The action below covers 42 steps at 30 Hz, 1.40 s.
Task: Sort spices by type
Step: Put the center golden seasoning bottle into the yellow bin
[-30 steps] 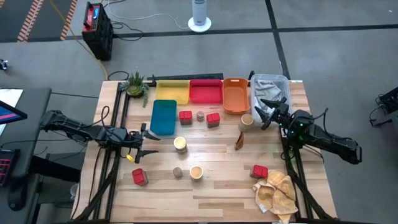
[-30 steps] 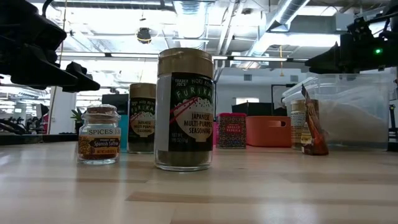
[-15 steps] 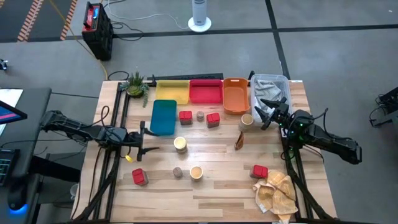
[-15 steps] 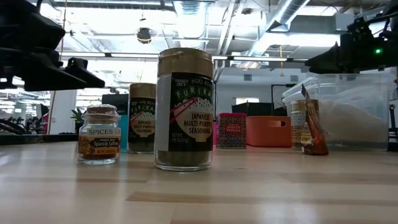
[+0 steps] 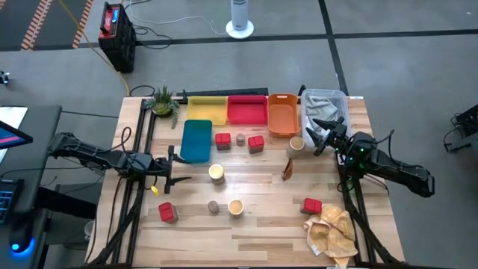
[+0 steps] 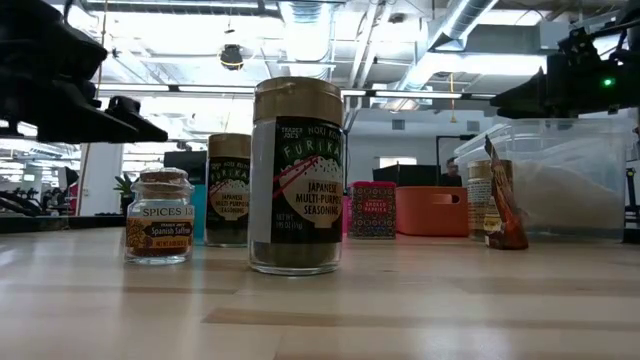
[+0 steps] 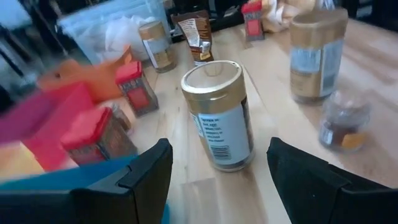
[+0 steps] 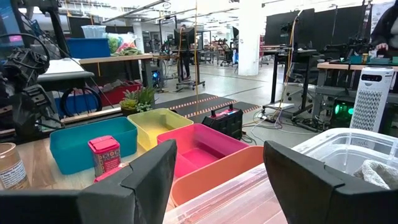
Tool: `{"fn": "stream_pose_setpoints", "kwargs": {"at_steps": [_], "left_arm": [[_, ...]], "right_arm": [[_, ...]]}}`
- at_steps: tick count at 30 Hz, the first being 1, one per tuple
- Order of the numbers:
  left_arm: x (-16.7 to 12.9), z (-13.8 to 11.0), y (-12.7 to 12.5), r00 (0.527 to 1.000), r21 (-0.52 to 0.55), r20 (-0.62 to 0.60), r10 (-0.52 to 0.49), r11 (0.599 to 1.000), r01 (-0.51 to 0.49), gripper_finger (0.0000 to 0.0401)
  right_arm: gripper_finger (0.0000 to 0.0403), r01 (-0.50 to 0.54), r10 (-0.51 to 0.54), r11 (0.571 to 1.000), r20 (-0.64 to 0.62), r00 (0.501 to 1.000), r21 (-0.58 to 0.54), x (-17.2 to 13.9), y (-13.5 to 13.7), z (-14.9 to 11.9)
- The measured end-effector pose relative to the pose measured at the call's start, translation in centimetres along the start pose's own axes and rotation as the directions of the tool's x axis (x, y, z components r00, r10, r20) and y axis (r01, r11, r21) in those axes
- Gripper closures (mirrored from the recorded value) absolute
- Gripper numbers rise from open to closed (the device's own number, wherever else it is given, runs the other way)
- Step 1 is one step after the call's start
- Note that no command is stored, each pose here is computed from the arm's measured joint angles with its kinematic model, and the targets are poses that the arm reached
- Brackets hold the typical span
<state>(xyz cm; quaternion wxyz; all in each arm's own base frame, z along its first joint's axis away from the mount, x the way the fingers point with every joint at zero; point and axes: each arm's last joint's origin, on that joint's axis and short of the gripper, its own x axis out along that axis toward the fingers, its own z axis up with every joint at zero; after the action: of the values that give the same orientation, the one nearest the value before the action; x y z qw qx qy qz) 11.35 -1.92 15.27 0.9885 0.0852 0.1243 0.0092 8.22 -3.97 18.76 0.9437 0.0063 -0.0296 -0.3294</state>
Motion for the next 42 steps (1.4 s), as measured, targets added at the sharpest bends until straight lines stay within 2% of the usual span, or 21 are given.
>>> {"fn": "stream_pose_setpoints", "kwargs": {"at_steps": [2, 4, 8, 10, 14, 22, 26, 29, 32, 35, 38, 40, 42], "left_arm": [[0.0, 0.2, 0.0, 1.0, -0.171, 0.026, -0.018, 0.985, 0.022, 0.0152], [0.0, 0.4, 0.0, 0.999, -0.303, 0.043, -0.023, 0.952, 0.035, 0.0152], [0.0, 0.7, 0.0, 0.997, -0.475, 0.075, -0.021, 0.878, 0.054, 0.0152], [0.0, 0.7, 0.0, 0.997, -0.521, 0.07, -0.022, 0.852, 0.055, 0.0152], [0.0, 0.5, 0.0, 0.998, -0.562, 0.056, -0.02, 0.825, 0.048, 0.0152], [-0.1, 1.1, 0.1, 0.995, -0.626, 0.097, 0.004, 0.777, 0.058, 0.0152], [-0.5, 3.0, 0.3, 0.989, -0.608, 0.147, -0.008, 0.788, 0.097, 0.0152], [-0.8, 4.6, 0.3, 0.983, -0.559, 0.185, -0.021, 0.82, 0.122, 0.0152], [-0.7, 5.6, 0.2, 0.984, -0.497, 0.177, -0.01, 0.862, 0.098, 0.0152], [-0.4, 6.6, 0.2, 0.986, -0.443, 0.165, 0.002, 0.894, 0.072, 0.0152], [0.1, 7.7, 0.1, 0.99, -0.43, 0.14, -0.005, 0.901, 0.065, 0.0152], [0.5, 8.6, 0.0, 0.996, -0.415, 0.088, -0.035, 0.907, 0.068, 0.0152], [0.8, 9.6, 0.0, 0.998, -0.399, -0.018, -0.055, 0.916, 0.043, 0.0152]], "right_arm": [[0.0127, -0.001, 0.0, 0.999, 0.007, 1.0, 0.054, 0.0, 0.0, 0.1], [0.0127, -0.003, 0.0, 0.986, 0.019, 1.0, 0.168, 0.0, 0.0, 0.1], [0.0127, -0.025, 0.001, 0.922, 0.063, 0.998, 0.386, 0.0, 0.0, 0.6], [0.0127, -0.027, 0.001, 0.899, 0.06, 0.998, 0.438, 0.0, 0.0, 0.5], [0.0127, -0.03, 0.001, 0.889, 0.063, 0.998, 0.458, 0.0, 0.0, 0.6], [0.0127, -0.039, 0.004, 0.823, 0.064, 0.998, 0.566, 0.0, 0.0, 0.6], [0.0127, -0.052, 0.027, 0.801, 0.051, 0.998, 0.596, 0.0, 0.2, 0.5], [0.0127, -0.045, 0.04, 0.805, 0.021, 0.999, 0.592, 0.0, 0.3, 0.2], [0.0127, -0.069, 0.093, 0.794, -0.008, 0.996, 0.604, 0.0, 0.7, 0.1], [0.0127, -0.174, 0.223, 0.791, -0.012, 0.975, 0.587, 0.0, 1.4, 0.0], [0.0127, -0.329, 0.354, 0.782, 0.056, 0.933, 0.529, -0.3, 2.2, 0.6], [0.0127, -0.385, 0.399, 0.79, 0.076, 0.914, 0.478, -0.5, 2.6, 0.9], [0.0127, -0.426, 0.437, 0.806, 0.072, 0.896, 0.41, -0.6, 3.0, 0.8]]}}
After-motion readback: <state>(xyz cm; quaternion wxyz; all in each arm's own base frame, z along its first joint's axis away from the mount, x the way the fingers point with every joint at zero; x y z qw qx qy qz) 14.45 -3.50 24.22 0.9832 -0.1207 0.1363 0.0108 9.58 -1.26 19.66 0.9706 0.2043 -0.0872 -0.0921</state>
